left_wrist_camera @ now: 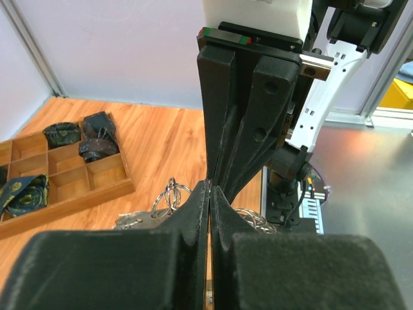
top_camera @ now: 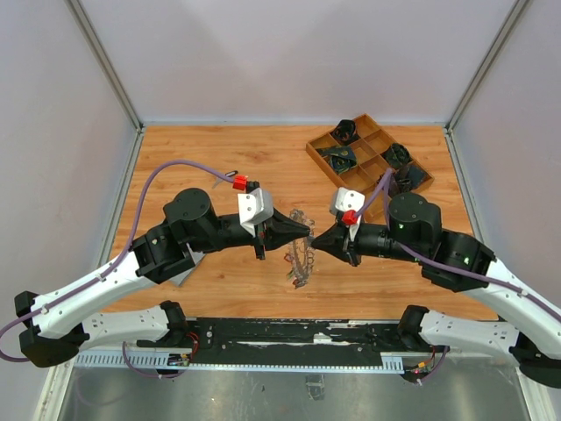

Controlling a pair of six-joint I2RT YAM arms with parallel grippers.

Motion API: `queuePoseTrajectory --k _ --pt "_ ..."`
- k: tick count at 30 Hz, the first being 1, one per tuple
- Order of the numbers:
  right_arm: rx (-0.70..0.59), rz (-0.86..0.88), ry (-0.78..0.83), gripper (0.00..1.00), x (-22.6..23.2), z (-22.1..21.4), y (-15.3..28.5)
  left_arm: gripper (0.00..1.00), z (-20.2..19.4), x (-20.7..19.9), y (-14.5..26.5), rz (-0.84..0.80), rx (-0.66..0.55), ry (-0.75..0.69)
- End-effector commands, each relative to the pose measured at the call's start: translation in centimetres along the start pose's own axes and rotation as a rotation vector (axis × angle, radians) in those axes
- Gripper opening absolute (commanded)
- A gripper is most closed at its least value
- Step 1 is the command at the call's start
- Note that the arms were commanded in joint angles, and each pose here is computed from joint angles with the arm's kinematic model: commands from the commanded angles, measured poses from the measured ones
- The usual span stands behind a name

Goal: Put the keys on the keyring

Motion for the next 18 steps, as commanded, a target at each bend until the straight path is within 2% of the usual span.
queuePoseTrajectory --k 1,6,12,18 --pt "-0.06 -0.004 0.034 0.12 0.2 1.5 1.4 0.01 3.8 -1.4 0.4 -0.044 -0.138 -0.057" --pt "-0.201 -0.082 0.082 0.18 -0.5 3.7 3.5 0.0 3.8 -1.5 0.5 -0.052 -0.145 -0.053" --pt "-0.383 -0.085 0.125 0.18 0.0 6.3 5.1 0.01 4.4 -2.3 0.7 -0.088 -0.175 -0.043" --pt "-0.413 0.001 0.148 0.13 0.7 7.6 4.4 0.01 5.0 -3.2 1.0 -0.135 -0.204 -0.032"
Point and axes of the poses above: each gripper's point midway between its finger pads, its own y axis back along the fingers, its own x axis along the line the jaws close on, z = x × y, the point moved 3 cm from there along y, back along the fingers, and after that the axes turned 15 degrees about y, right-handed, at the moved point
